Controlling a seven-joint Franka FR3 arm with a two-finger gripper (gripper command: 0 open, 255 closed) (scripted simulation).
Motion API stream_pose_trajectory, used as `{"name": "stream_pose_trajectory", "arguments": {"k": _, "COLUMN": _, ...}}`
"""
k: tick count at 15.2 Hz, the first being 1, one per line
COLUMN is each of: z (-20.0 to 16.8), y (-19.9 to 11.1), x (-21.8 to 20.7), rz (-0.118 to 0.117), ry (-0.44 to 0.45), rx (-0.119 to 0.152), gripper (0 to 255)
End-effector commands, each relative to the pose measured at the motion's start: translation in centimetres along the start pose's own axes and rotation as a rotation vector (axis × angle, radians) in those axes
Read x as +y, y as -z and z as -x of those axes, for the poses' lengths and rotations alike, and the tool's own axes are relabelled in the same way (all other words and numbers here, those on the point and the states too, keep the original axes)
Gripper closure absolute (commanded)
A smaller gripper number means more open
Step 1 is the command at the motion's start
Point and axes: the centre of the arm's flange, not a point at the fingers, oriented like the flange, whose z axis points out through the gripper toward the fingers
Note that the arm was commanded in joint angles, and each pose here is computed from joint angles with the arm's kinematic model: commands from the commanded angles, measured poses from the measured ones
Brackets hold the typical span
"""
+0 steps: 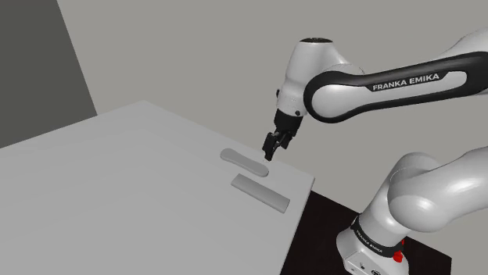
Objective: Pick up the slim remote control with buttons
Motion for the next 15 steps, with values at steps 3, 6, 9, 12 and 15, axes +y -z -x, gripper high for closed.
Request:
{"name": "stream_pose_trajectory", "arguments": {"k": 3, "z": 0.3, "y": -4.9, "x": -2.4, "rz": 0.006, "ry": 0.015, "rx": -0.023, "gripper": 0}}
{"name": "stream_pose_trajectory", "arguments": {"k": 6, "z": 0.4, "y": -8.5, "x": -4.0, "rz": 0.01, "ry": 0.026, "rx": -0.042, "gripper": 0}}
{"name": "stream_pose_trajectory", "arguments": {"k": 9, "z": 0.6, "y": -11.2, "x": -5.2, "rz": 0.013, "ry": 0.034, "rx": -0.056, "gripper": 0}}
{"name": "stream_pose_trajectory", "arguments": {"k": 12, "z": 0.7, "y": -12.8, "x": -5.2, "rz": 0.013, "ry": 0.034, "rx": -0.056, "gripper": 0}}
{"name": "stream_pose_trajectory", "arguments": {"k": 15, "z": 0.8, "y": -14.4, "x": -5.2, "rz": 0.013, "ry": 0.034, "rx": -0.056, "gripper": 0}}
